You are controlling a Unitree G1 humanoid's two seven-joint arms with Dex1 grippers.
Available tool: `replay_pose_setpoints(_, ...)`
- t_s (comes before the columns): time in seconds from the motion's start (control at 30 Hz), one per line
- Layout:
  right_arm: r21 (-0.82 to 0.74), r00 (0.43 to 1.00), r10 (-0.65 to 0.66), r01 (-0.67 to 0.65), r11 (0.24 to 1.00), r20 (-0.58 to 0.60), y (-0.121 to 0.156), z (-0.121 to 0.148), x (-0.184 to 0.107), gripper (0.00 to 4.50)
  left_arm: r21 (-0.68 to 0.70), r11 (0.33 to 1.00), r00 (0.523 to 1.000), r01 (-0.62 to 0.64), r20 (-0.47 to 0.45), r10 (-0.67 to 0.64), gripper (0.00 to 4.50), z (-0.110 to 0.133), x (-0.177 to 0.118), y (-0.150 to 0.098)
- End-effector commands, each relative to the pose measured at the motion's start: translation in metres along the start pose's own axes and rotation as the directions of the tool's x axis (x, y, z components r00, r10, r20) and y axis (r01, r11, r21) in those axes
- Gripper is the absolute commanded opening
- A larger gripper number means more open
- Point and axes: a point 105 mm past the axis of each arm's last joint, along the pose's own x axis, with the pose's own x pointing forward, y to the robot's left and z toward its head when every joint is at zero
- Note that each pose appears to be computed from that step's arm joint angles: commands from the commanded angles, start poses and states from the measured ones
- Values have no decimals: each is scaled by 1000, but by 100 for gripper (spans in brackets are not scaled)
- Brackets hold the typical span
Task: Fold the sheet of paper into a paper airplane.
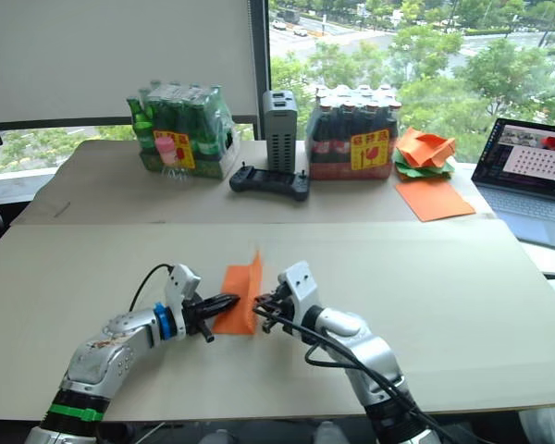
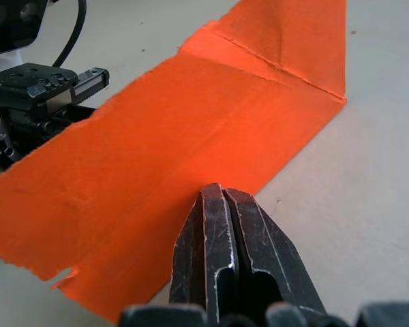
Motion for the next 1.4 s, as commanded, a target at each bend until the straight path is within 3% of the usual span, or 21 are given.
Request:
replay_pose_setpoints(0.03, -37, 999, -2, 4, 999, 51, 1, 16, 7, 0, -6, 999, 999, -33, -20, 33, 26, -7, -6, 5)
replay_pose_setpoints(0.33, -85, 999, -21, 17, 996, -48, 0, -5, 20, 0, -6, 997, 997, -73, -15, 73, 26, -6, -16, 10)
replay_pose_setpoints(0.63, -108, 996, -25, 16, 994, -90, 1, -13, 27, 0, -22, 983, 983, -181, 4, 181, 26, -5, -55, 25)
replay_pose_setpoints(0.8, -110, 995, -23, 12, 994, -99, 1, -15, 28, 0, -70, 970, 968, -232, 81, 237, 26, 12, -74, 29)
replay_pose_setpoints(0.97, -113, 994, -17, 5, 994, -106, 2, -16, 28, 0, -115, 984, 972, -133, 178, 152, 26, 39, -70, 7)
replay_pose_setpoints(1.13, -114, 994, -19, 8, 993, -103, 1, -16, 28, 0, -98, 995, 979, -33, 198, 51, 26, 51, -54, -16)
replay_pose_setpoints(1.4, -115, 995, -60, 51, 992, -77, -5, -9, 28, 0, -101, 995, 994, -20, 104, 30, 26, 29, -46, -10)
